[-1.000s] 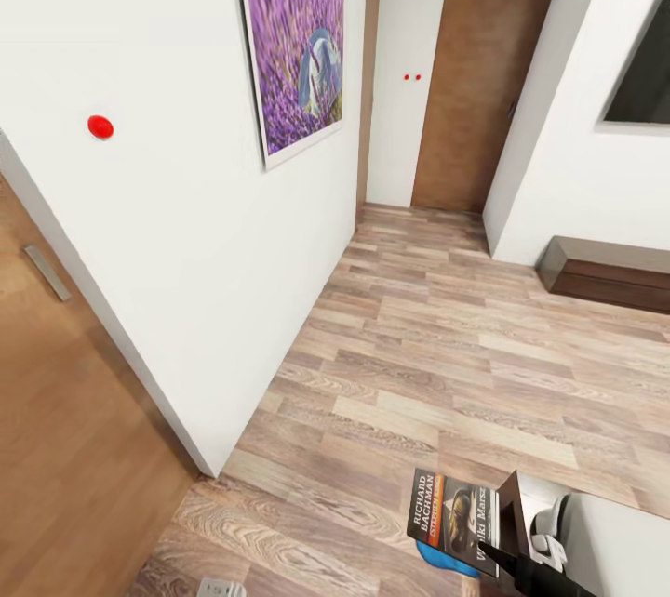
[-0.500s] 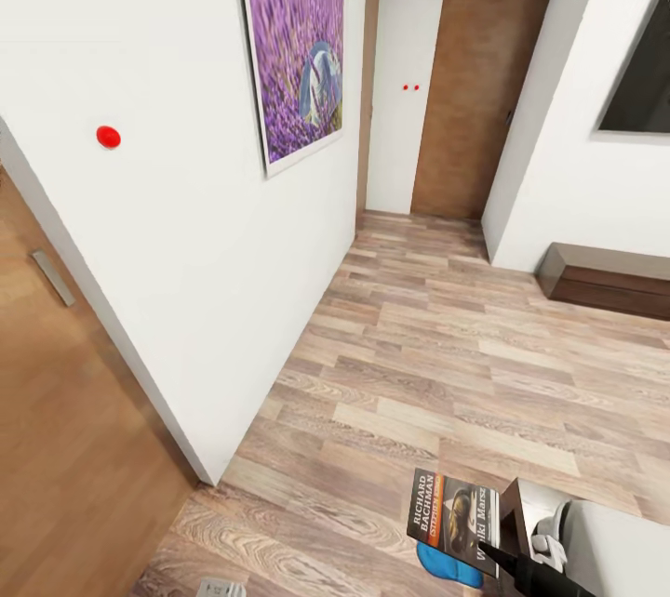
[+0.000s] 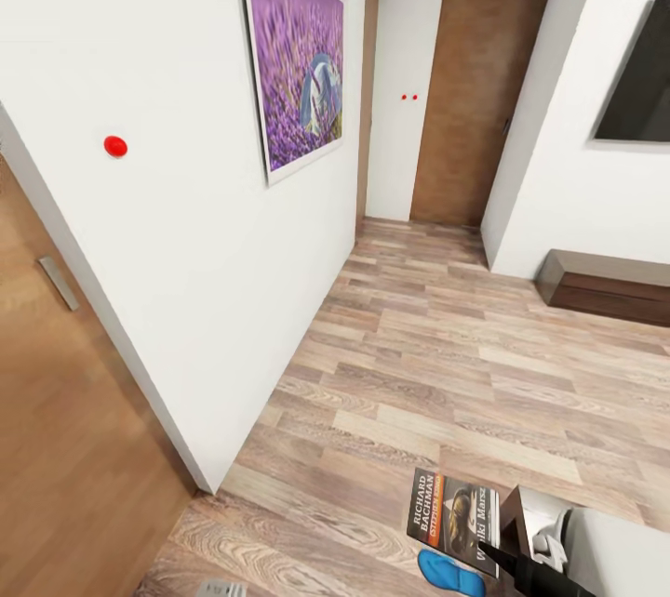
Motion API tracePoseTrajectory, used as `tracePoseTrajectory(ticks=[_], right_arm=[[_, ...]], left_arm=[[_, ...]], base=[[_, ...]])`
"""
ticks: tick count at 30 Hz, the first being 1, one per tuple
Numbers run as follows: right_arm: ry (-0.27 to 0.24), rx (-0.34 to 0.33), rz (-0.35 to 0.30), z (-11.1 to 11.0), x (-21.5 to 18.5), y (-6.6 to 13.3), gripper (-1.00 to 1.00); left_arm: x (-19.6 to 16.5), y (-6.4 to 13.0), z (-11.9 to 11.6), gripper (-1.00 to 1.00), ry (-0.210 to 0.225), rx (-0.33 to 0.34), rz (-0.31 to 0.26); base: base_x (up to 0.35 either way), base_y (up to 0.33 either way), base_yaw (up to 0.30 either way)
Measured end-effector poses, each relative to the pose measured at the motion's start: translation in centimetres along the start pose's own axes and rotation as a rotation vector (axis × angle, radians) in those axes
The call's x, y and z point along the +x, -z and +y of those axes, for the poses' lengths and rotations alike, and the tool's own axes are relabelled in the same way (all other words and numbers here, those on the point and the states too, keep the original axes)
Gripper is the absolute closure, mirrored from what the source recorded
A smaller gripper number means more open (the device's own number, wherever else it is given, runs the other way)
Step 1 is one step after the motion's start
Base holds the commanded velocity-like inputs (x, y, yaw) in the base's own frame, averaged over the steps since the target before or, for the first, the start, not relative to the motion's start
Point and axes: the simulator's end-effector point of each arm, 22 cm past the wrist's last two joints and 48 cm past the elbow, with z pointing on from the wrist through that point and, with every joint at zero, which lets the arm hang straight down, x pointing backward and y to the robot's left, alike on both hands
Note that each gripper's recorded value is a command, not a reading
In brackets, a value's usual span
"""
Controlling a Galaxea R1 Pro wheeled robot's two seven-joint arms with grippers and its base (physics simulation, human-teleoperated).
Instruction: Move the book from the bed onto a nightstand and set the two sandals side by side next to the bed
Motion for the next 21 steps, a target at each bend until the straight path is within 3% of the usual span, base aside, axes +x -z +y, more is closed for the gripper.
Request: tracePoseTrajectory(ticks=[21], right_arm=[[0.02,-0.016,-0.022,1.0,-1.1,0.2,1.0]], left_arm=[[-1.5,0.4,-0.2,-1.0,-0.015,0.001,-0.03]], base=[[0.0,0.0,0.0]])
